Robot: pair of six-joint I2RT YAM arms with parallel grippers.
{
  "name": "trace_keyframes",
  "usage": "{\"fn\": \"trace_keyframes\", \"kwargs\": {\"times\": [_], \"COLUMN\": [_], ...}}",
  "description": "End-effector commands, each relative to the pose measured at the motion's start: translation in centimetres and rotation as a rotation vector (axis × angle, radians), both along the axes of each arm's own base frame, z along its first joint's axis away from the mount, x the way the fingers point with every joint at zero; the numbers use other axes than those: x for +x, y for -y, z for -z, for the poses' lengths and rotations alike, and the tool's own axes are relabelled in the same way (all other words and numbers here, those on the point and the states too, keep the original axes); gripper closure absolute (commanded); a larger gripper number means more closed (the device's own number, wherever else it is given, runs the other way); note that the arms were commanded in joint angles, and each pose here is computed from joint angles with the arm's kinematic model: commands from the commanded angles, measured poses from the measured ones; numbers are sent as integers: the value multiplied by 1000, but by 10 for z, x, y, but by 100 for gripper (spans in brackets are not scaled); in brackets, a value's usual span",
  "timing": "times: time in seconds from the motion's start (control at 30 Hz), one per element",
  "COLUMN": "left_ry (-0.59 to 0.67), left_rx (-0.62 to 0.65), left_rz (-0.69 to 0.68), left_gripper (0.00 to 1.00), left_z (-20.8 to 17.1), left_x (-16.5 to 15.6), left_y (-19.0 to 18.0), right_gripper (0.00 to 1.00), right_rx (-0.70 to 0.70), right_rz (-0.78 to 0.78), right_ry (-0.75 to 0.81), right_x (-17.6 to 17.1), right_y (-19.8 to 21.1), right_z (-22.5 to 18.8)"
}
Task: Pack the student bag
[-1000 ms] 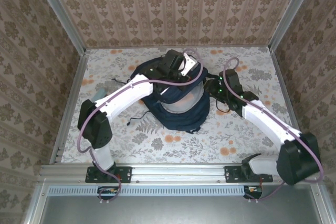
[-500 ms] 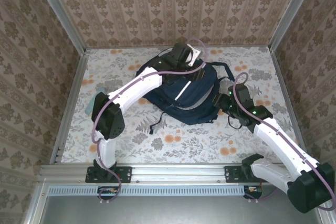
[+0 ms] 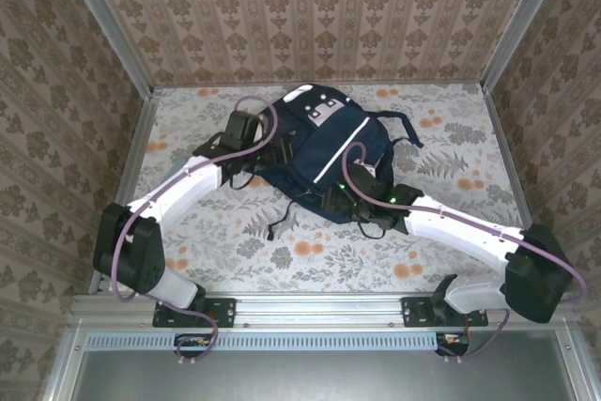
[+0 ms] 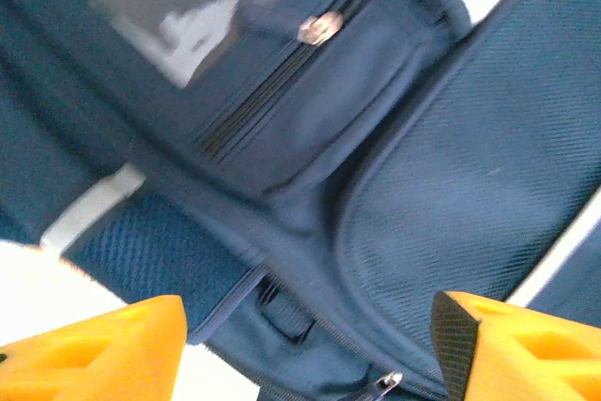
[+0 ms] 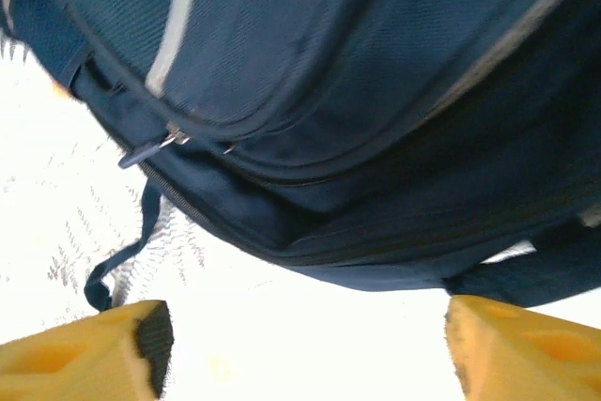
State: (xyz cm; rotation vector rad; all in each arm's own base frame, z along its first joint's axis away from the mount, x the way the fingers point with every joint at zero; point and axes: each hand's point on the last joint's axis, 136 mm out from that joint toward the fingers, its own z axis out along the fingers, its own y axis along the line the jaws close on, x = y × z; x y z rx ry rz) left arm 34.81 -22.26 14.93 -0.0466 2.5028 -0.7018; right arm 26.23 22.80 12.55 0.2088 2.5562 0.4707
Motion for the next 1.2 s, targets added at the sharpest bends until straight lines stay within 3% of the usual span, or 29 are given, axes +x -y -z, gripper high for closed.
{"fn": "trace_keyframes", "kwargs": {"times": [0.0, 0.2, 0.77, 0.87, 0.97, 1.17], "left_ry": [-65, -149, -265, -256, -229, -159], "left_rx": [-213, -312, -464, -485, -499, -515], "left_rz": [-76, -181, -204, -184, -162, -110], "left_gripper": [34, 51, 69, 79, 90, 100], "left_z": [0, 23, 65, 60, 48, 12], "left_x": [-1, 17, 43, 48, 51, 44], "left_y": [8, 0, 29, 33, 36, 36], "right_gripper": [13, 1, 0, 3, 12, 27], "right_rx": [64, 75, -13, -36, -64, -61], "right_rz": [49, 61, -4, -25, -37, 7], "right_ry": [41, 86, 68, 66, 58, 18], "right_x": [14, 21, 32, 34, 35, 35], "right_y": [-17, -18, -28, -32, -36, -55], "right_z": [-12, -19, -13, -11, -11, -6]}}
